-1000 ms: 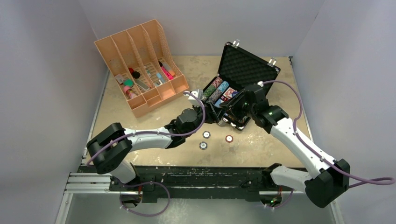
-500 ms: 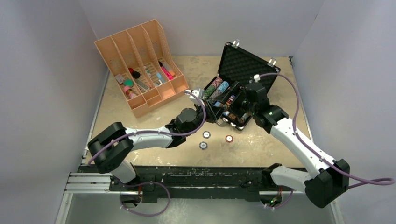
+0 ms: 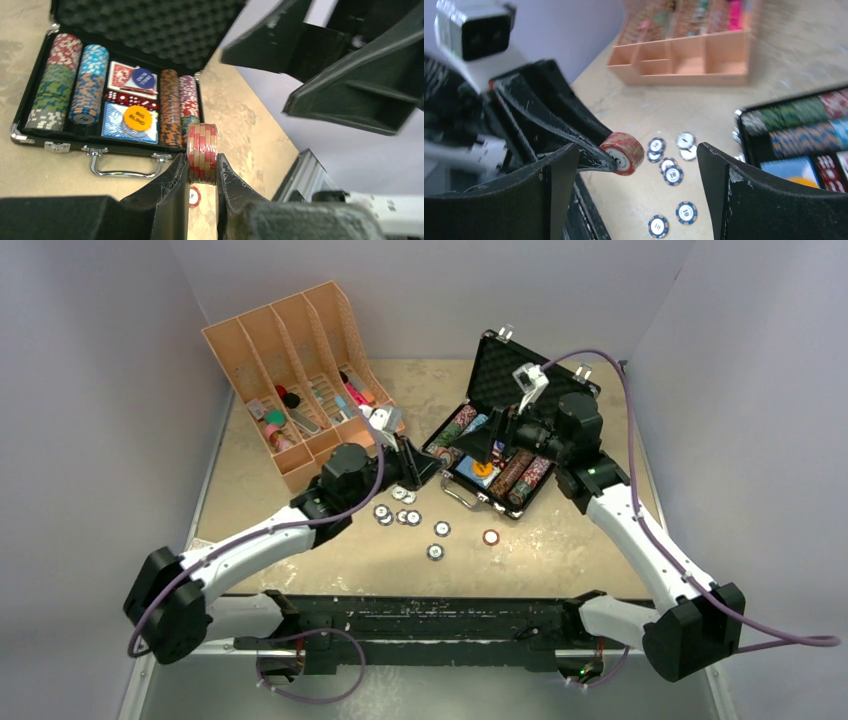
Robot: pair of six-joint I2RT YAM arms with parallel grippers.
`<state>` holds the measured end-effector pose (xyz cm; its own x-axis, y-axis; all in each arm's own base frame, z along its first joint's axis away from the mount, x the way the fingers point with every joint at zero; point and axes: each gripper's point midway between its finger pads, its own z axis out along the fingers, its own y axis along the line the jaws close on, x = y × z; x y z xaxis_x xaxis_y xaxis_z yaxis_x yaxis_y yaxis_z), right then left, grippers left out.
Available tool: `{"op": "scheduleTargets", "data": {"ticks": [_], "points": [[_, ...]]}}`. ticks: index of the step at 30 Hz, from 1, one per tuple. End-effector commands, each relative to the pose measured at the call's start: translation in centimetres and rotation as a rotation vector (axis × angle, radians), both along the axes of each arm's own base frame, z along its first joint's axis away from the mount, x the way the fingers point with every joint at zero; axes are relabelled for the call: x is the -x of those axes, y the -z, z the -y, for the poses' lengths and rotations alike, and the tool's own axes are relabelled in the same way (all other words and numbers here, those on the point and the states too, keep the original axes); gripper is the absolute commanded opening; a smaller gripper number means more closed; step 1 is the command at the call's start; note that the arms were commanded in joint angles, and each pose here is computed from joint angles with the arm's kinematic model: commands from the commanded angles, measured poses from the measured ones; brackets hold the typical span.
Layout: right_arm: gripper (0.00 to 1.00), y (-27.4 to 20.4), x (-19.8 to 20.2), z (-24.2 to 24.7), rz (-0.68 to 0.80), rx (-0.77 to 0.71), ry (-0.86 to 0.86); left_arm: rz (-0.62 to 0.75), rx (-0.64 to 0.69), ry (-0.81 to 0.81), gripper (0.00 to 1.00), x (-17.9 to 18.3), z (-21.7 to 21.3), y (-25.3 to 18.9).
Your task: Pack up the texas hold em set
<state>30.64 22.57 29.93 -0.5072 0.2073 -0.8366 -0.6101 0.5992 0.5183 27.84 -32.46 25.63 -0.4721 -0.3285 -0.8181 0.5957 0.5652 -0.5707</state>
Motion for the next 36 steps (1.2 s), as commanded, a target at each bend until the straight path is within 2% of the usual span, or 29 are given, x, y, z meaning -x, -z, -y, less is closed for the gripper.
{"op": "scheduleTargets", "data": {"ticks": [1,5,8,14,16,19,24,30,34,36], "points": [[0.87,-5.3,4.7,-3.0,0.363,-0.047,-0.424,0.169,-0.011,0.189,0.00,3.7,-0.4,-5.5],[0.80,-5.5,8.1,-3.6,0.396,-0.086,-0.640,0.261,-0.016,0.247,0.00,5.5,-1.5,-7.6],[0.79,-5.2,9.0,-3.7,0.413,-0.085,-0.677,0.296,-0.014,0.270,0.00,6.2,-1.8,-8.5],[0.77,-3.8,10.4,-4.5,0.424,-0.092,-0.732,0.301,0.013,0.444,0.00,8.4,-0.3,-9.4],[0.70,-3.5,10.5,-4.7,0.422,-0.093,-0.745,0.307,0.034,0.484,0.00,9.0,0.0,-9.8],[0.53,-3.7,11.3,-4.7,0.424,-0.102,-0.800,0.316,0.031,0.494,0.00,9.3,-0.1,-9.7],[0.45,-3.8,13.0,-4.4,0.440,-0.111,-0.878,0.321,-0.011,0.469,0.00,9.0,-0.6,-8.8],[0.43,-3.8,13.2,-4.6,0.394,-0.103,-0.904,0.348,-0.012,0.462,0.00,9.2,-0.9,-9.3],[0.54,-3.3,11.6,-5.0,0.343,-0.087,-0.830,0.372,-0.027,0.465,0.00,9.6,-1.3,-9.5],[0.55,-3.4,11.4,-5.2,0.328,-0.094,-0.828,0.382,-0.038,0.459,0.00,9.7,-1.6,-9.5]]}}
